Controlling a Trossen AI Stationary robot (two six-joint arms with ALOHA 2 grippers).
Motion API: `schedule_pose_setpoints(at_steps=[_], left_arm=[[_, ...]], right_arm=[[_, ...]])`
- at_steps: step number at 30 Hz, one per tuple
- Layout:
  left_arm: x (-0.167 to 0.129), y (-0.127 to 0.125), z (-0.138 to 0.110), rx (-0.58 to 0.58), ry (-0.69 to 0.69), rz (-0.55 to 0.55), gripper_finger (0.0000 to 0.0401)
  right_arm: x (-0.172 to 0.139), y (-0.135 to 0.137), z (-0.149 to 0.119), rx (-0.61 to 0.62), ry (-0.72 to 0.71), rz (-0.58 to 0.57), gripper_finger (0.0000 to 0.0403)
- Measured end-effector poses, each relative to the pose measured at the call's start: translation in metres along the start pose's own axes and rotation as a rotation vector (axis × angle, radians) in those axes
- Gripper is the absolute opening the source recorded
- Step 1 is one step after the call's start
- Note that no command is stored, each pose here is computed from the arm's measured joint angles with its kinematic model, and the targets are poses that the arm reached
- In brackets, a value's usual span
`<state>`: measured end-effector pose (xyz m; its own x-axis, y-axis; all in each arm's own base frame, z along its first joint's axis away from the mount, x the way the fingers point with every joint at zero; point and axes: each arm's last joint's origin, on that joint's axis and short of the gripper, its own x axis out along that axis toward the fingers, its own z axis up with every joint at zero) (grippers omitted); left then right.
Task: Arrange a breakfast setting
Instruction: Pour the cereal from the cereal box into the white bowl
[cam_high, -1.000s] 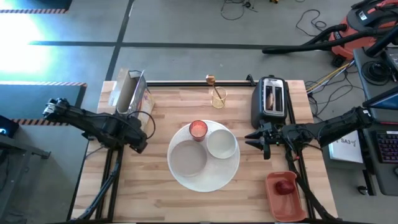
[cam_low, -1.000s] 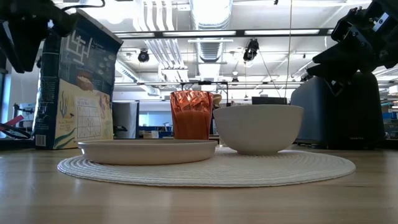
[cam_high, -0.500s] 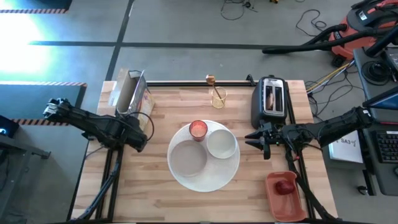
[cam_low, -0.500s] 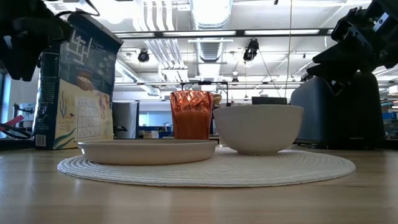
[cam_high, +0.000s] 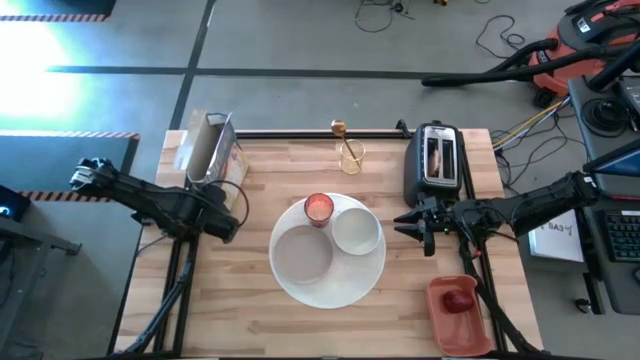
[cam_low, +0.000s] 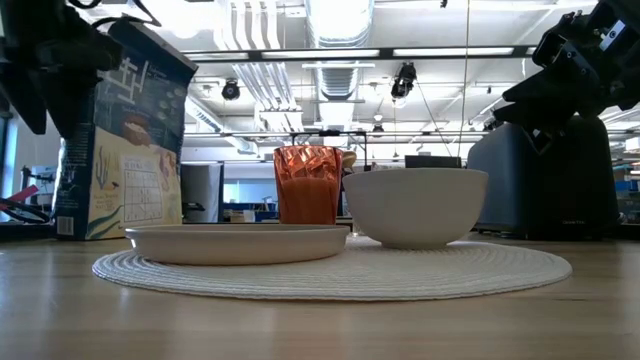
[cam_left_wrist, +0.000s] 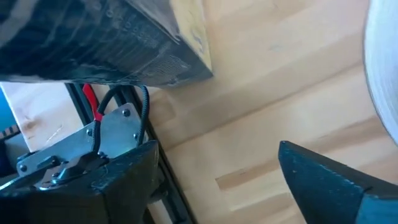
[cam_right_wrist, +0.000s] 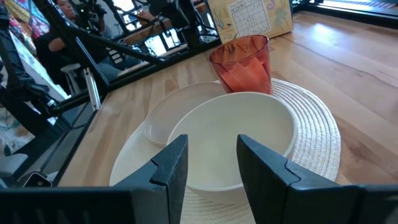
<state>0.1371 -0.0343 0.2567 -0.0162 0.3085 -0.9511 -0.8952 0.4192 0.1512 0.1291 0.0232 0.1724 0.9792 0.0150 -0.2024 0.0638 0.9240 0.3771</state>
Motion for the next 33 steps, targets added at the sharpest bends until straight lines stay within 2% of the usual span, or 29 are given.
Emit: schedule_pose_setpoints(at_steps=[5,12,20,28,33], left_arm=[[0.001,0.000,0.000,-0.044,-0.017,0.004,0.0349],[0.001,0.001,0.001,-0.048,-0.048,0.013,0.0397],[-0.015,-0.001,-0.006,0.005,-0.050,-0.044,0.0392],[-0.016,0.004,-0.013,-0.072,-0.087,-0.011,0.0391],[-0.006,0.006,-0.013,-0.097,-0.185,0.020,0.0391]], right_arm=[[0.000,0.000,0.000,0.000,0.000,0.000,0.0128],[0.000,0.000,0.000,0.000,0.000,0.000,0.0128],[0.000,0.000,0.000,0.000,0.000,0.000,0.0128],[0.000,0.000,0.000,0.000,0.000,0.000,0.0128],[0.000,0.000,0.000,0.000,0.000,0.000,0.0128]])
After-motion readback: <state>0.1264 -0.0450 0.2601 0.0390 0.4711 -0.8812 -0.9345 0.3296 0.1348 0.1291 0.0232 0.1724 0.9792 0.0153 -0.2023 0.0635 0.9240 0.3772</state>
